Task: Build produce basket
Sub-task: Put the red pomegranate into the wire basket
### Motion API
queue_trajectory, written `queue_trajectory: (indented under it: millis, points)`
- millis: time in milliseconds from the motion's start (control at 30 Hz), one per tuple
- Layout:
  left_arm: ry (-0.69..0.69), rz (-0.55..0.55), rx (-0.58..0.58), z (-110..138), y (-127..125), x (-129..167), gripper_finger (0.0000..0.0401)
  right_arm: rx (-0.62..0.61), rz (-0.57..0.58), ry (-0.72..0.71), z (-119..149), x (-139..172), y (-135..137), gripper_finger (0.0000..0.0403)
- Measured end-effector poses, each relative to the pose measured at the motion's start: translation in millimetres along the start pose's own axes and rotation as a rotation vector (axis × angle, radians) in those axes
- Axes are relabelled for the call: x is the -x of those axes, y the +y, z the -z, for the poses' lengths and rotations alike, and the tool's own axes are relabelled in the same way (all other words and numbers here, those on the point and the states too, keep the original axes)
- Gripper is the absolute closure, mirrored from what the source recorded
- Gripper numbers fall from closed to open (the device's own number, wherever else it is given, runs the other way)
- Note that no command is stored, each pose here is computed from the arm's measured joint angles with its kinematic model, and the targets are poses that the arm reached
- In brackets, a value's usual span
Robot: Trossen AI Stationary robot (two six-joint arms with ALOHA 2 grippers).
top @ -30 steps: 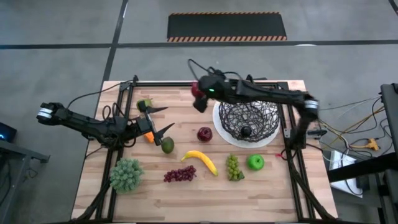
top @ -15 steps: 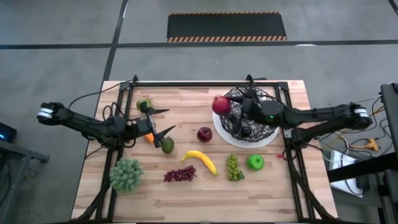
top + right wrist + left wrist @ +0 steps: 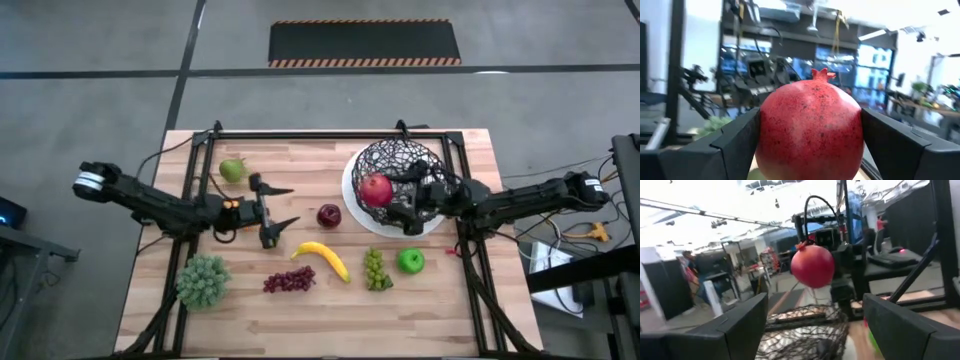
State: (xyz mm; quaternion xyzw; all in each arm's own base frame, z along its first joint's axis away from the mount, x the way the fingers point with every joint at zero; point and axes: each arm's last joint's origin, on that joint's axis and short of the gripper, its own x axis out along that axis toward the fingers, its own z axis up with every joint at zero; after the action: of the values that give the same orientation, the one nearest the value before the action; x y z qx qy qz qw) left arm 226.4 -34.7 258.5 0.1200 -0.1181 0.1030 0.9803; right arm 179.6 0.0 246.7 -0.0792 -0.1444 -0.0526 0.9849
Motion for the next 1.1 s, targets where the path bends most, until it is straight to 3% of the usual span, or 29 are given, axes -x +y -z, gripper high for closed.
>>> queue_trajectory:
  millis: [300,633,867,1100]
  points:
    - [-0.093,0.077,0.035,20,-18,-55,0.0095,0.001,-0.028,-0.066,11,14,2,0.0095]
    - [-0.084,0.037,0.141,43,-24,-126,0.0095,0.008,-0.09,-0.094,9,15,3,0.0093]
    - [-0.098,0.067,0.238,55,-26,-155,0.0095,0.02,-0.118,-0.086,11,14,5,0.0093]
    - [-0.12,0.082,0.242,56,-27,-169,0.0095,0.024,-0.15,-0.085,13,13,6,0.0093]
